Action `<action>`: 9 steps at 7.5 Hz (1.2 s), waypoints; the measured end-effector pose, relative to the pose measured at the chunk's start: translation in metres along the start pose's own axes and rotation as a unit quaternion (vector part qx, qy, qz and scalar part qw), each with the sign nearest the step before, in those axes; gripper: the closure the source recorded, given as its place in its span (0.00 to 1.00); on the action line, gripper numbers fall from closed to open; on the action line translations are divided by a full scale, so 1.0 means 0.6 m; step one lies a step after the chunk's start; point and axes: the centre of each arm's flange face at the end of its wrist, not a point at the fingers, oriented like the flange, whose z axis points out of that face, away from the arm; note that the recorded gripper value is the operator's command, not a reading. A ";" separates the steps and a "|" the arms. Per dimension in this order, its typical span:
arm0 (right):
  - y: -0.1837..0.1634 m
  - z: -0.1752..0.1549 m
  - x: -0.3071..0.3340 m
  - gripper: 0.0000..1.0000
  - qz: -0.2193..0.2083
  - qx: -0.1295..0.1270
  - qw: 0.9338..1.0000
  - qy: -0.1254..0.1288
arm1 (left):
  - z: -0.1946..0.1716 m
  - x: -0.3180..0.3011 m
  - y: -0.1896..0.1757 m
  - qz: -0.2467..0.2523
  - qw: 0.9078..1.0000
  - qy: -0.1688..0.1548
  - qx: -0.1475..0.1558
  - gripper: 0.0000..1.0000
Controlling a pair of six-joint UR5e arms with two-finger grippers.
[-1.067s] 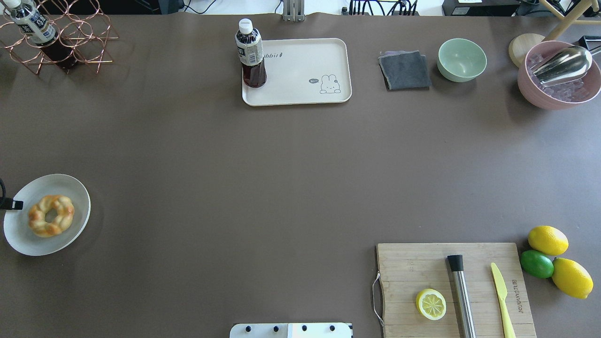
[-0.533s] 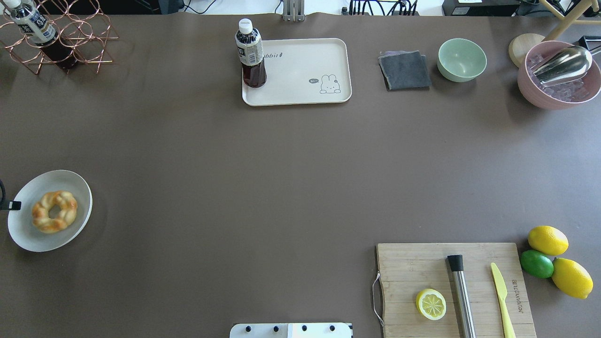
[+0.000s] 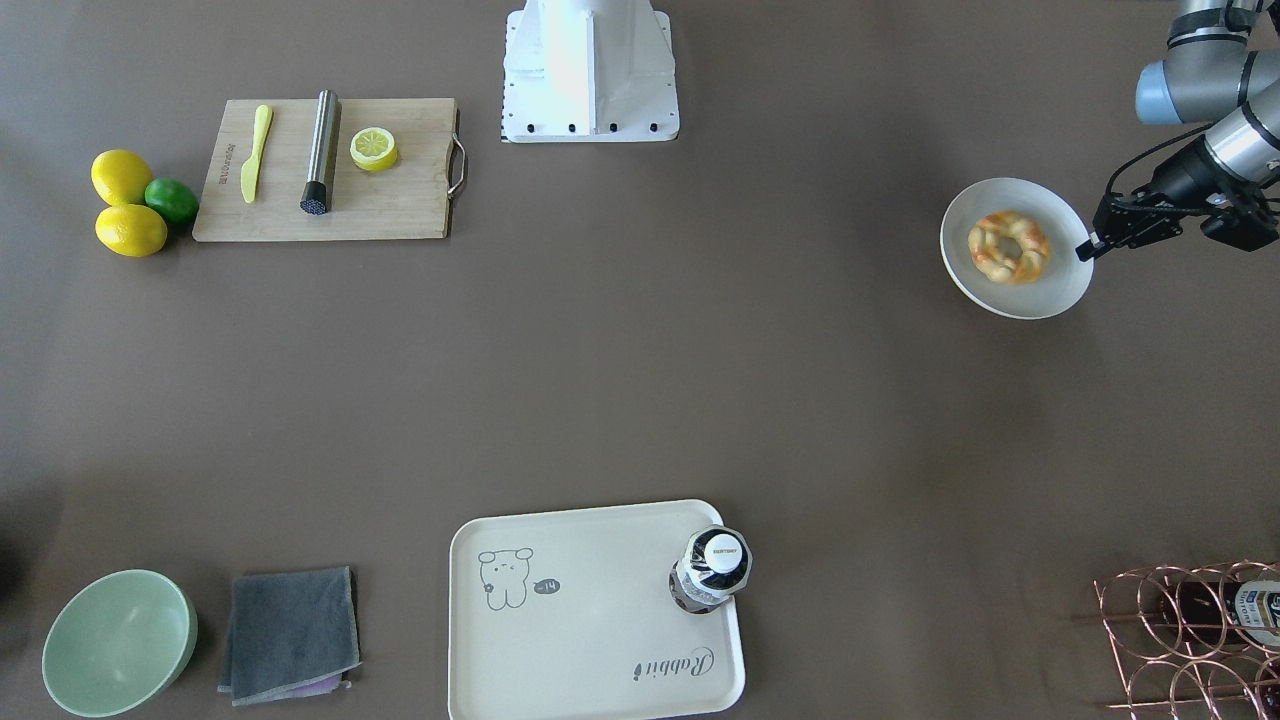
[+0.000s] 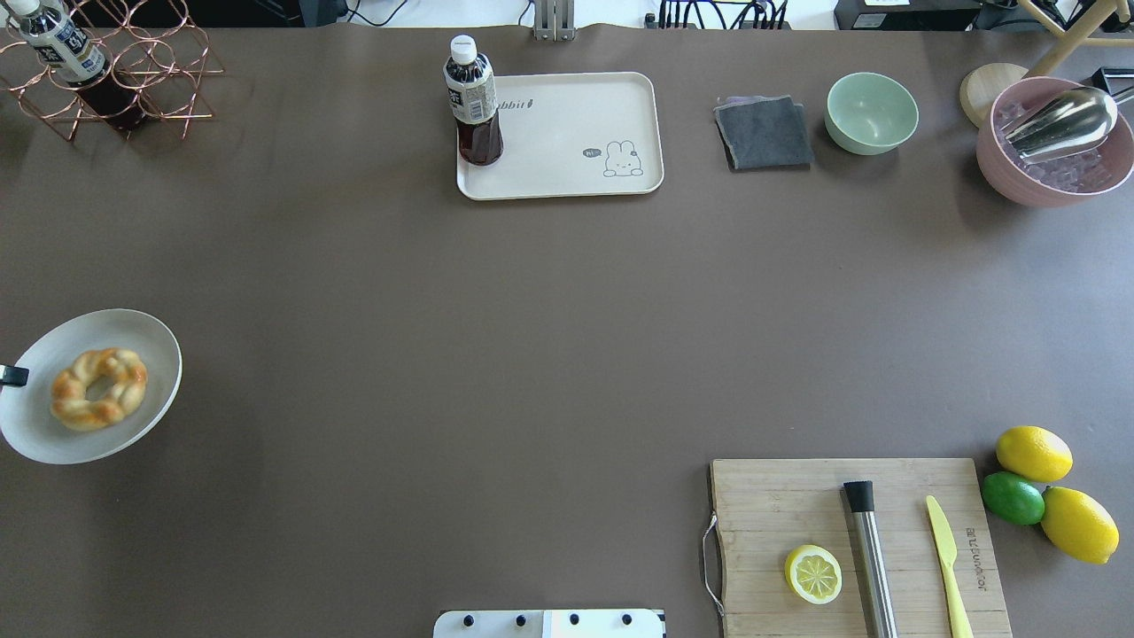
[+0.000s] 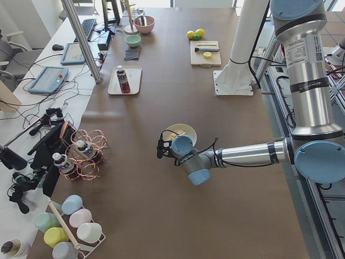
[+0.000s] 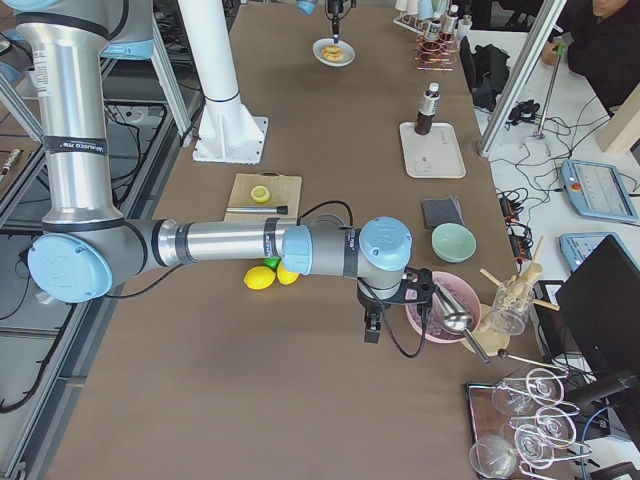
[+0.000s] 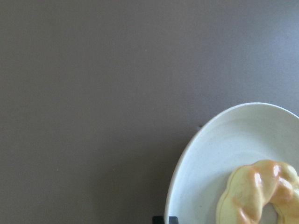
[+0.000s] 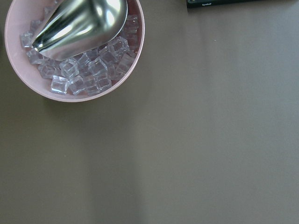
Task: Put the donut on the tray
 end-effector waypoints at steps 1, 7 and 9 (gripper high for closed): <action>-0.003 -0.005 -0.006 0.00 -0.003 0.003 1.000 -0.002 | -0.035 0.035 -0.021 -0.009 1.000 0.014 -0.002 1.00; -0.033 -0.064 -0.228 0.00 -0.064 0.034 0.996 -0.042 | -0.141 0.297 -0.114 -0.052 0.998 0.030 0.029 1.00; -0.022 -0.050 -0.393 0.00 -0.069 0.037 0.994 -0.070 | -0.121 0.364 -0.124 -0.060 0.997 0.036 0.039 1.00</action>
